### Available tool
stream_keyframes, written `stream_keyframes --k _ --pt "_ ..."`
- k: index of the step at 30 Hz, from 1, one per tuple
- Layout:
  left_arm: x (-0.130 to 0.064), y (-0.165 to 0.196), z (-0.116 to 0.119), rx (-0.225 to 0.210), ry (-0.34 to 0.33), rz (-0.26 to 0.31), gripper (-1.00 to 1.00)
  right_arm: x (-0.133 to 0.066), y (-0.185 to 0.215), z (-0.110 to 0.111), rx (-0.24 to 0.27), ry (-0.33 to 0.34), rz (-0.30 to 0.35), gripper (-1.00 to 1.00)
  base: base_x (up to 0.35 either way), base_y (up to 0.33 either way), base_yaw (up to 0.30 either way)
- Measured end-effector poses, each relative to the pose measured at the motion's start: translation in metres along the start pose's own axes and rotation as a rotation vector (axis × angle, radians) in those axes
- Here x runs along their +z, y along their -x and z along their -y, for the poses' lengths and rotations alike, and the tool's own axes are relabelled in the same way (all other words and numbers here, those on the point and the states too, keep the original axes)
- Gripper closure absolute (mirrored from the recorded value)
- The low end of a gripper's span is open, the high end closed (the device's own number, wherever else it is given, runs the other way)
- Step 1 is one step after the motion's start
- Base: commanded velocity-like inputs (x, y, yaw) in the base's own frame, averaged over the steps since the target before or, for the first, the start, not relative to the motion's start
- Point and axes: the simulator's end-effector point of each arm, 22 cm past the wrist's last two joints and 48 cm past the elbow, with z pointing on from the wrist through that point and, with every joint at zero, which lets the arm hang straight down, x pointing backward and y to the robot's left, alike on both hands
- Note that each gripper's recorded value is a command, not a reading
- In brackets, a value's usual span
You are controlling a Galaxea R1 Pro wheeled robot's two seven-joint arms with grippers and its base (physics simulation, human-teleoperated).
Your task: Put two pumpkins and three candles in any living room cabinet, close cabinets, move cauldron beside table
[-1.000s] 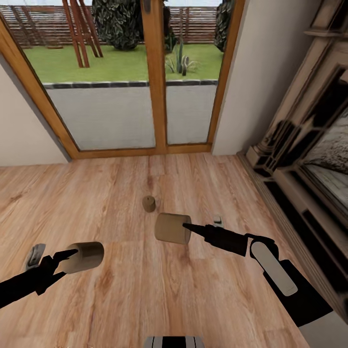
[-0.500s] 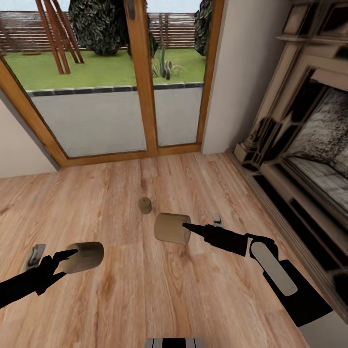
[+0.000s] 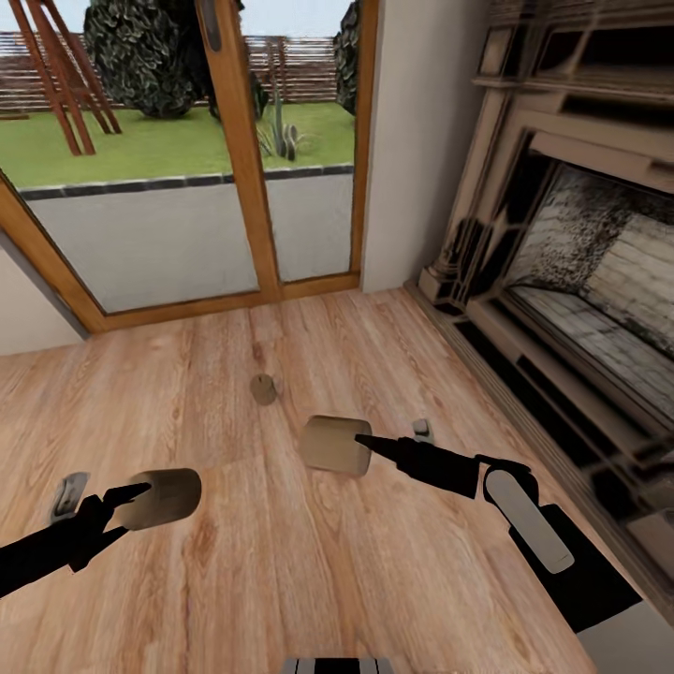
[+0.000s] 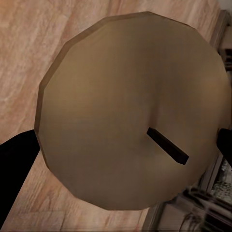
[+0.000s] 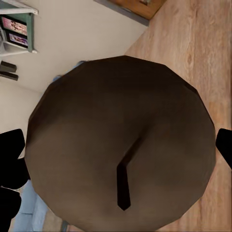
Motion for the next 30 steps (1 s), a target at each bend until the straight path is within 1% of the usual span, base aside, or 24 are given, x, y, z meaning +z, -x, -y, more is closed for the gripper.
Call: stream_keyframes --k 26,30 --pt "-0.008 0.003 0.009 0.005 -0.023 0.013 1.0 -0.004 0.006 -0.012 -0.023 0.007 0.009 1.0 -0.001 0.017 -0.214" --pt "-0.014 0.006 0.018 0.006 -0.027 0.016 1.0 -0.005 0.011 -0.021 -0.026 0.004 0.011 1.0 0.0 0.0 -0.215"
